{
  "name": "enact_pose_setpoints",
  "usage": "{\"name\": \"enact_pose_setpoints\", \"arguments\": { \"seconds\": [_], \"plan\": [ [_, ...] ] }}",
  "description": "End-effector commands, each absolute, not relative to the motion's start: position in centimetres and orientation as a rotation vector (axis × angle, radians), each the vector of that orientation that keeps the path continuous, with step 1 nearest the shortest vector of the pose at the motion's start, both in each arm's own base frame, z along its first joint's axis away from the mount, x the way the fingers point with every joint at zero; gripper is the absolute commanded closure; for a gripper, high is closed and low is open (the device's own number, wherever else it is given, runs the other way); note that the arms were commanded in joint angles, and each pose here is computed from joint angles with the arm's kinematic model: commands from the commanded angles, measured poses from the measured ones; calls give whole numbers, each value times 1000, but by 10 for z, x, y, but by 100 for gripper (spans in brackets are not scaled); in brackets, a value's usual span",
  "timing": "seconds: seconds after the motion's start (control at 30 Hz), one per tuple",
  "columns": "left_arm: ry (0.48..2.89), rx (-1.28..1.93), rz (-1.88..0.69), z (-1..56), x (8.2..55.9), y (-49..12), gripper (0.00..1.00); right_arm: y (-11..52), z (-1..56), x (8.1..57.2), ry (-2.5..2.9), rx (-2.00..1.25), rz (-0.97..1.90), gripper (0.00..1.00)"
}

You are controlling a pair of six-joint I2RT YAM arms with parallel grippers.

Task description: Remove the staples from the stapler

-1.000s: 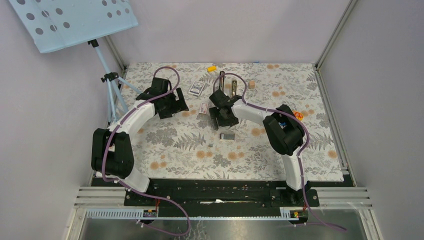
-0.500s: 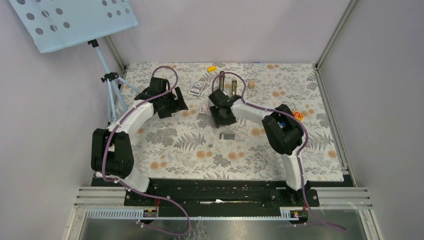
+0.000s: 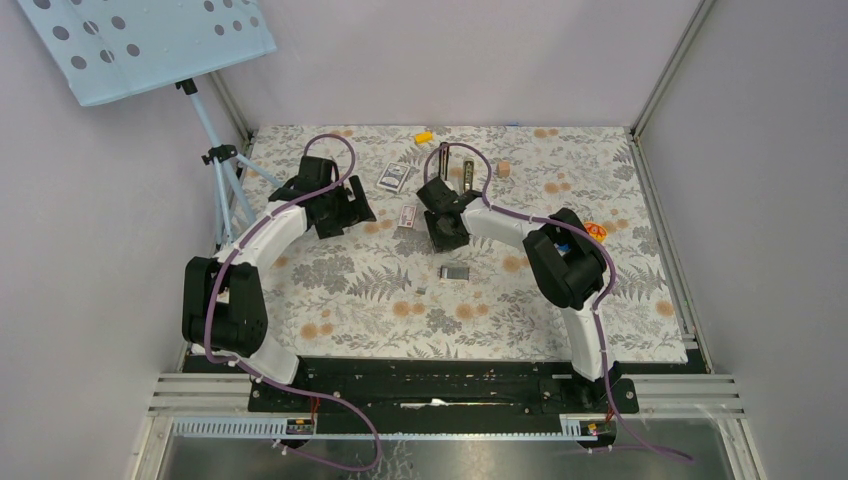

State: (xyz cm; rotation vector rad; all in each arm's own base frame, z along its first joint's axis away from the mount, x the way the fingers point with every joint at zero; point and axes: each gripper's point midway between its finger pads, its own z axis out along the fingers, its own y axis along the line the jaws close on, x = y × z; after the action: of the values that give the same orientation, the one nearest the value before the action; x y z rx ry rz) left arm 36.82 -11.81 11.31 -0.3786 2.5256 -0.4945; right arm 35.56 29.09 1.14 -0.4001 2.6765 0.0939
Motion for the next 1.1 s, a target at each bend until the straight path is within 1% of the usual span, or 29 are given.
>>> {"name": "enact_pose_setpoints", "arguments": {
  "seconds": [0.0, 0.33, 0.57, 0.77, 0.97, 1.07],
  "plan": [
    [2461, -374, -534, 128, 376, -120, 7, 290, 9, 356, 2673, -386, 81, 57],
    [2467, -376, -536, 126, 376, -120, 7, 287, 23, 358, 2630, -392, 84, 64],
    [2469, -376, -532, 125, 376, -120, 7, 279, 48, 360, 2572, -425, 68, 64],
    [2469, -376, -535, 125, 376, -119, 7, 258, 60, 355, 2536, -580, 15, 63],
    [2468, -373, -543, 126, 377, -121, 7, 259, 55, 330, 2538, -867, 136, 62],
    [2465, -371, -539, 127, 377, -120, 7, 261, 55, 320, 2529, -961, 190, 62]
  ]
}}
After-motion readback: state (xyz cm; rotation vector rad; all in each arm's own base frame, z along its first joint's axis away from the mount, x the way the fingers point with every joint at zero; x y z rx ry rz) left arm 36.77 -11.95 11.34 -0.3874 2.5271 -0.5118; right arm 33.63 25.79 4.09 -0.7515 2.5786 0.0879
